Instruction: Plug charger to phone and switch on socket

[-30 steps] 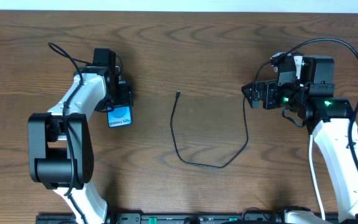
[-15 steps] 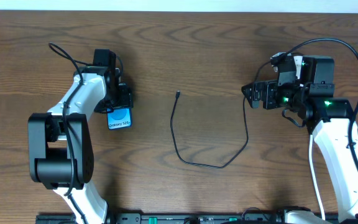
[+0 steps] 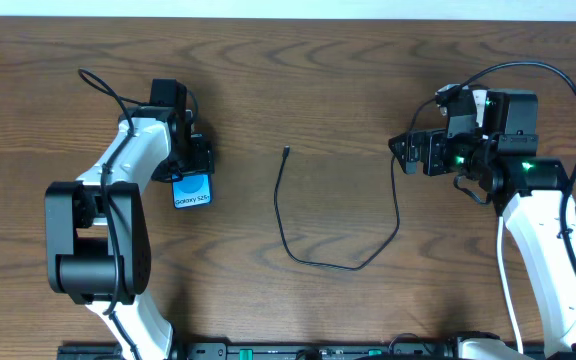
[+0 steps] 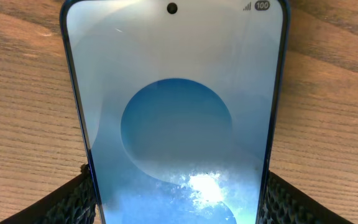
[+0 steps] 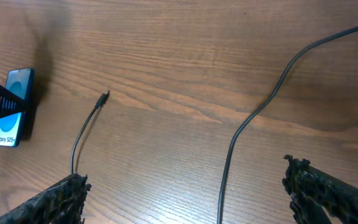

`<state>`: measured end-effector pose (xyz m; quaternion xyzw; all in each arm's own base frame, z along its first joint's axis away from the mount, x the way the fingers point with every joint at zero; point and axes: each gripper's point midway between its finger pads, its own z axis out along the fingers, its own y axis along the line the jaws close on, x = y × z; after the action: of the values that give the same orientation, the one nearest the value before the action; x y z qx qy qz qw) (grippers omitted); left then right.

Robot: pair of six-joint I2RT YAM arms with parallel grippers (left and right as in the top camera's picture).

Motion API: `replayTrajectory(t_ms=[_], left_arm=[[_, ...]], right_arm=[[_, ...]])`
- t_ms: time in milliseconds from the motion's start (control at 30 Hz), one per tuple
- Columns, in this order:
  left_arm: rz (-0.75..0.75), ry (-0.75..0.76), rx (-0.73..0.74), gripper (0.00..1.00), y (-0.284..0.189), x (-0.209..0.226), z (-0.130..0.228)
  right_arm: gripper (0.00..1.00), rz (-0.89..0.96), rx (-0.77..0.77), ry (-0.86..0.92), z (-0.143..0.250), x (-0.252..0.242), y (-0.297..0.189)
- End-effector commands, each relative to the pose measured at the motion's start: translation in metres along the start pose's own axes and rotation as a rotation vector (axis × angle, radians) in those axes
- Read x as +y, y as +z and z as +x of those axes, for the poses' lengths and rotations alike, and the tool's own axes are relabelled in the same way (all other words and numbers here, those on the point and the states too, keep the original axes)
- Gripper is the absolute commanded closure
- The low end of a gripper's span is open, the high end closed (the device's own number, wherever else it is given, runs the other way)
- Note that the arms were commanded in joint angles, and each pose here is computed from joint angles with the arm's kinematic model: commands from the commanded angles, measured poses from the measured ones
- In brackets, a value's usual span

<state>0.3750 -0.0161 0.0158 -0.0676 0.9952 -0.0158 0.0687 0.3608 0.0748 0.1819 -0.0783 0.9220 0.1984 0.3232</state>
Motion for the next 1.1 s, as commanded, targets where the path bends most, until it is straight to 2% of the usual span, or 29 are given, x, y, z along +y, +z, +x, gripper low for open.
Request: replayTrajectory(t_ms=[0, 667, 933, 1067], left_arm=[[0.006, -0.002, -0.065, 0.25, -0.019, -0.003, -0.017], [0.000, -0.010, -0.066, 0.25, -0.019, -0.002, -0.017], [0.015, -0.106, -0.068, 0.25, -0.023, -0.004, -0.017], [0.051, -0.141, -0.111, 0.25, -0.040, -0.011, -0.027]], right_arm=[[0.01, -0.004, -0.009, 0.002, -0.006, 0.004, -0.002], [0.01, -0.004, -0.009, 0.002, -0.006, 0.004, -0.002], [0.01, -0.004, -0.009, 0.002, -0.006, 0.004, -0.002], [0.01, -0.004, -0.009, 0.002, -0.006, 0.004, -0.002]])
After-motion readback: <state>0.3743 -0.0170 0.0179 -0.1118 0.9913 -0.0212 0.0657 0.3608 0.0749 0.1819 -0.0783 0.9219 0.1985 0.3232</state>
